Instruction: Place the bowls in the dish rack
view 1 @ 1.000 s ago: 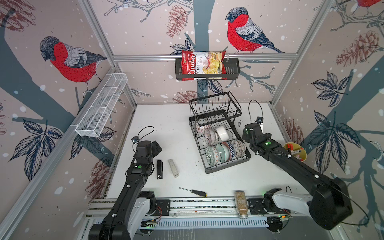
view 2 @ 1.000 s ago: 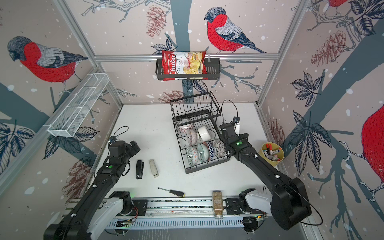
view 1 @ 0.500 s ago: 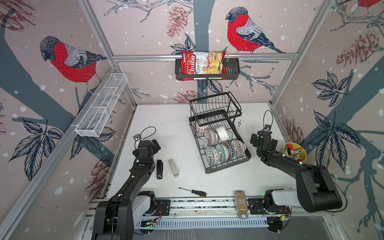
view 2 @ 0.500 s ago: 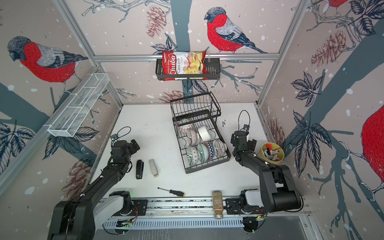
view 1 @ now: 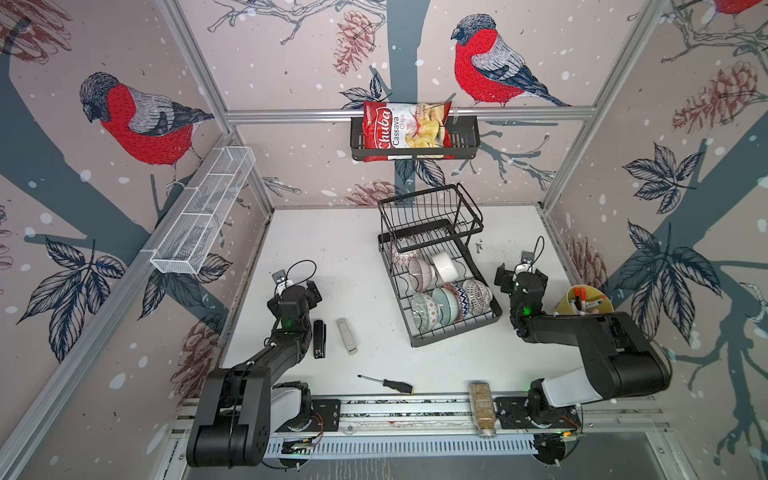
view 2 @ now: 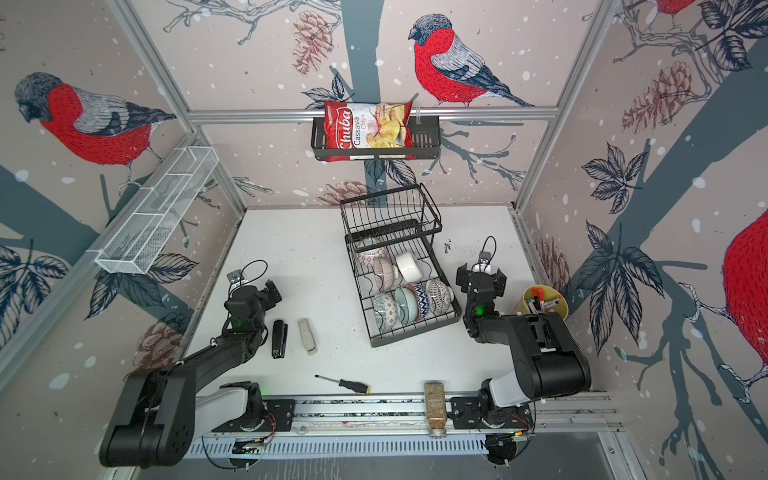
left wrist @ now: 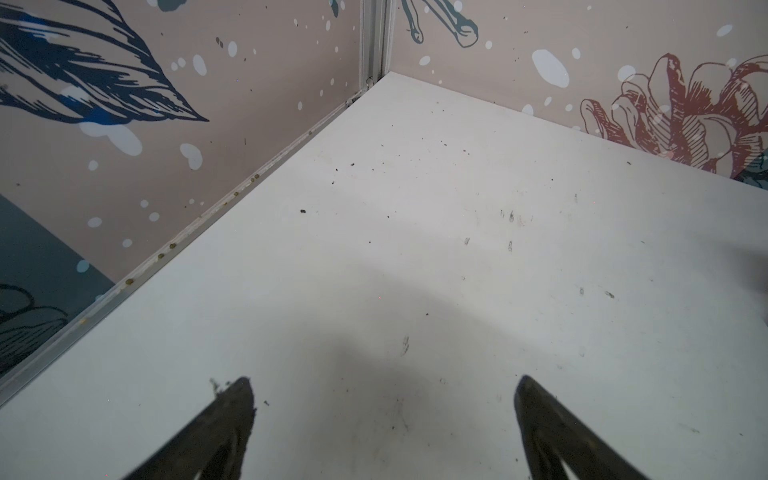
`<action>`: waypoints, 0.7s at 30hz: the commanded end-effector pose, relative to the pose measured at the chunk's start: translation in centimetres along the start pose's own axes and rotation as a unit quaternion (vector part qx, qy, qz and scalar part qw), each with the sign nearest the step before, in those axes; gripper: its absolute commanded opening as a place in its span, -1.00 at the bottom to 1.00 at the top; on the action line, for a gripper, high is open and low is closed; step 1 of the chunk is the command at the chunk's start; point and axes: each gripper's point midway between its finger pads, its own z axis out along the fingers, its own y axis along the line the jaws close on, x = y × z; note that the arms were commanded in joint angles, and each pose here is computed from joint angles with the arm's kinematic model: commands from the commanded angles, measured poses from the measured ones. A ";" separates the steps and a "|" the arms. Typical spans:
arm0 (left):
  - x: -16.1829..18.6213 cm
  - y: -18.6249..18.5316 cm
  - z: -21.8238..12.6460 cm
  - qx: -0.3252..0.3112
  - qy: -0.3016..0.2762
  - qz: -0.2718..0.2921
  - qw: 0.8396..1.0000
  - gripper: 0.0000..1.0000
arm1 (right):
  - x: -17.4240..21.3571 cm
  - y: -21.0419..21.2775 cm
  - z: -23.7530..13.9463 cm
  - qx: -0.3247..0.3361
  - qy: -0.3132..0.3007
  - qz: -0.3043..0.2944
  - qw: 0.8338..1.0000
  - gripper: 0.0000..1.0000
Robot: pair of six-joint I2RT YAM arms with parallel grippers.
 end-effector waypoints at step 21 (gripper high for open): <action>-3.8 -4.2 0.4 0.103 -0.149 0.051 0.982 0.93 | -1.4 -1.3 -0.1 -0.043 -0.058 0.072 0.995 0.99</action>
